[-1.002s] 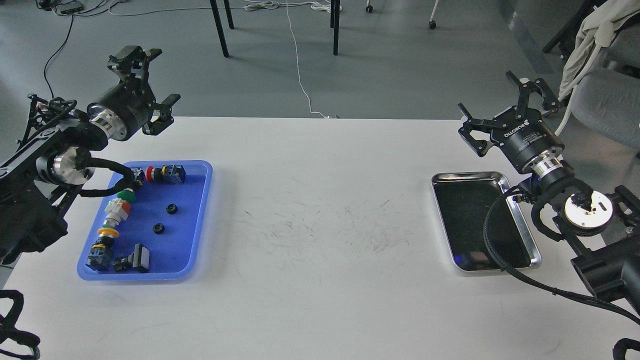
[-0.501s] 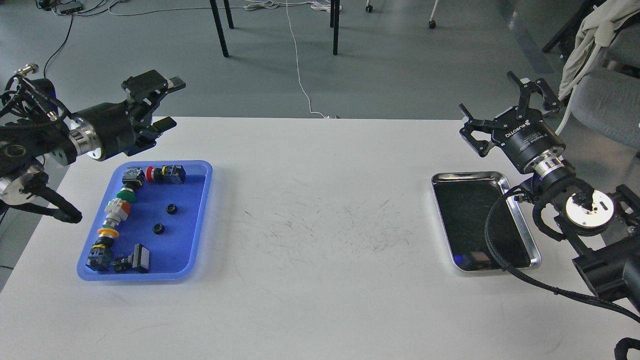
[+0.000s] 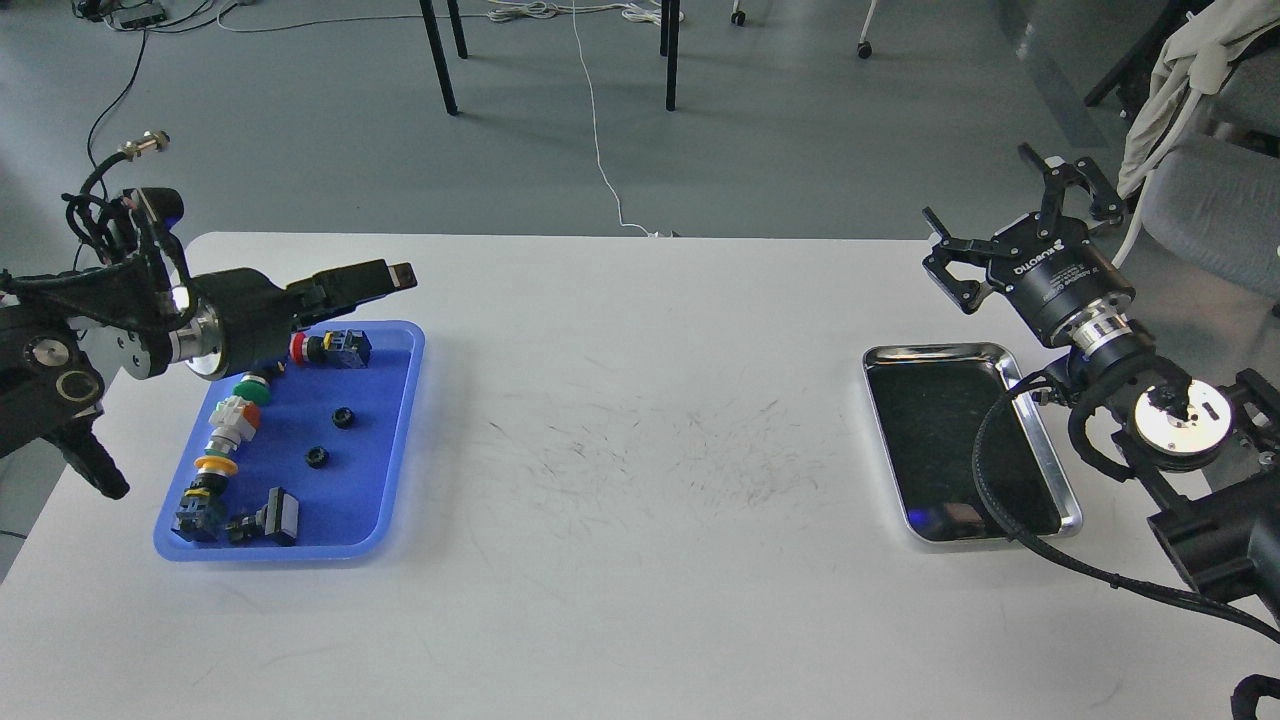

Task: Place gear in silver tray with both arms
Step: 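Lower the open left gripper onto the black gear in the blue tray, then close the left gripper on the black gear and lift it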

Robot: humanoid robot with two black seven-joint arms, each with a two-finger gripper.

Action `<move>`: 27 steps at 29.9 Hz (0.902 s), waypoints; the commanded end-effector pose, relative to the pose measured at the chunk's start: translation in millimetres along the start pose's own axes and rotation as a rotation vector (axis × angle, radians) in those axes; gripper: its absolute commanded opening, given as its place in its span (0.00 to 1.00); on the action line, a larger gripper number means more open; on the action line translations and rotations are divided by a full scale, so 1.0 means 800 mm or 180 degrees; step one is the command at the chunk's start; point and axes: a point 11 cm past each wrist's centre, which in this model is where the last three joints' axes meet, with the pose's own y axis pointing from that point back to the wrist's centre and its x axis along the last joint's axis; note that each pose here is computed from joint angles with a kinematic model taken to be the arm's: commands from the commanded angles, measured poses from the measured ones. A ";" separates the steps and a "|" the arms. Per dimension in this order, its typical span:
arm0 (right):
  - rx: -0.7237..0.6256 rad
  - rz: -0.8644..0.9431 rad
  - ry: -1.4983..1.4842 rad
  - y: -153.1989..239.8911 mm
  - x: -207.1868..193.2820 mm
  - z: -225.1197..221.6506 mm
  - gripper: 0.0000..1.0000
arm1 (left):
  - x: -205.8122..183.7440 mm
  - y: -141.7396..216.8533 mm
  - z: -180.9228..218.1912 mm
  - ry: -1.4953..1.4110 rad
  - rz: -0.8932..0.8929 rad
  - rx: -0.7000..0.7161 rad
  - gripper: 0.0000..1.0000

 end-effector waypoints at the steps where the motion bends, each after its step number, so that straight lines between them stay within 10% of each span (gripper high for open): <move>1: -0.0004 -0.0001 -0.0004 0.000 0.000 0.001 0.99 | -0.024 -0.010 -0.009 -0.0745 -0.0178 0.0191 0.98; 27: -0.0034 0.0004 0.0007 0.000 0.001 0.005 0.99 | -0.088 -0.032 -0.088 -0.1618 -0.0422 0.0649 0.86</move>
